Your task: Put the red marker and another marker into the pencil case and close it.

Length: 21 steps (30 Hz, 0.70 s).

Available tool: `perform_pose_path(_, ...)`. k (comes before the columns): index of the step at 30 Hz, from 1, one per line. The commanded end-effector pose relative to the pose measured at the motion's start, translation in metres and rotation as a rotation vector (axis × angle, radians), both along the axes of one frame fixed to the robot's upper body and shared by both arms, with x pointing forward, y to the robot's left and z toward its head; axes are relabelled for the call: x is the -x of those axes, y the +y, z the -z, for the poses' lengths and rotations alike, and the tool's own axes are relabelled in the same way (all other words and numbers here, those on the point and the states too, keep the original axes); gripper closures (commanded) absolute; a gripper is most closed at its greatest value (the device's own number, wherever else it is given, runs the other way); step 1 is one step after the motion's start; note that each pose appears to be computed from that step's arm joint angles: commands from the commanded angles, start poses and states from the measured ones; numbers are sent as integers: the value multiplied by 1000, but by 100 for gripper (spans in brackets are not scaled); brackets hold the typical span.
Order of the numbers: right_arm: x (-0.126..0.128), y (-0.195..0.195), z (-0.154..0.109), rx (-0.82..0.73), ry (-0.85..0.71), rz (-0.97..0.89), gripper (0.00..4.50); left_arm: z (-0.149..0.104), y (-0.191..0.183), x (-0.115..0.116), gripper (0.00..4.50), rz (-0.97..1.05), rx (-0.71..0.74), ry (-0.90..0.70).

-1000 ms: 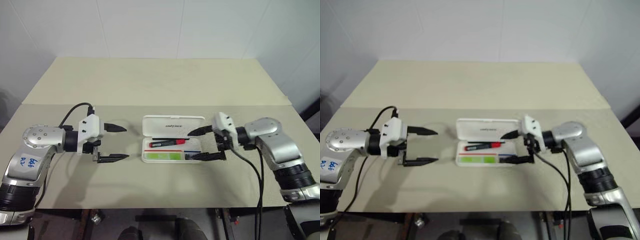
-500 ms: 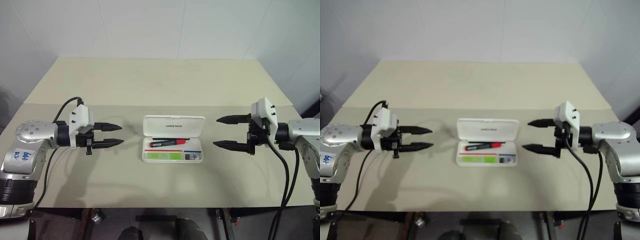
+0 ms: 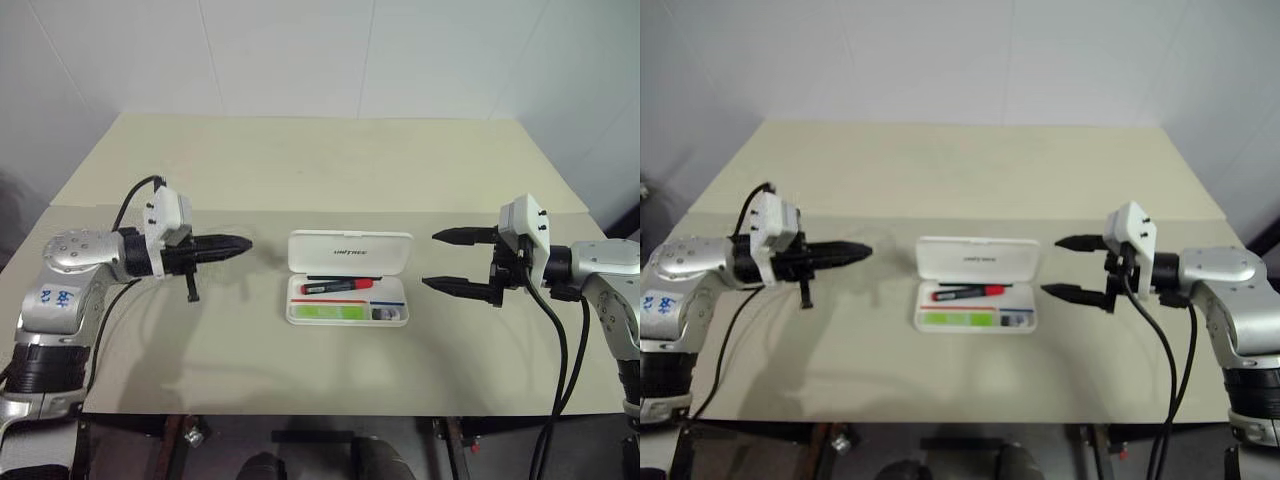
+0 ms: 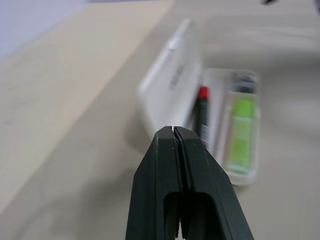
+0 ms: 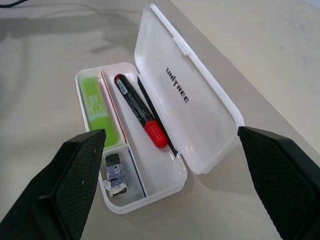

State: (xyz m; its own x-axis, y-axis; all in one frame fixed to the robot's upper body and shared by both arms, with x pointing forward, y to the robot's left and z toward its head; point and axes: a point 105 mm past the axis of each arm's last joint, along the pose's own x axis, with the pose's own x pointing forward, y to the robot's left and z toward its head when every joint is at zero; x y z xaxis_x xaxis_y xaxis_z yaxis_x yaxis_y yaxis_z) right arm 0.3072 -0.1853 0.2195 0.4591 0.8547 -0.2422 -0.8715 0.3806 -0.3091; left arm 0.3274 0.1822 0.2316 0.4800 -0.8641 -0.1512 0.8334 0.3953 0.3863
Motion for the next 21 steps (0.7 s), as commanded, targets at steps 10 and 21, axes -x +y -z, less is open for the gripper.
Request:
perform_pose_path(10, -3, 13, -10, -40, -72, -17, 0, 3, -52, -63, 448, -86, -42, -44)
perform_pose_path(21, -2, 18, -9, -56, -70, -25, 0, 7, -87, -35, 448, 221, -117, -93)
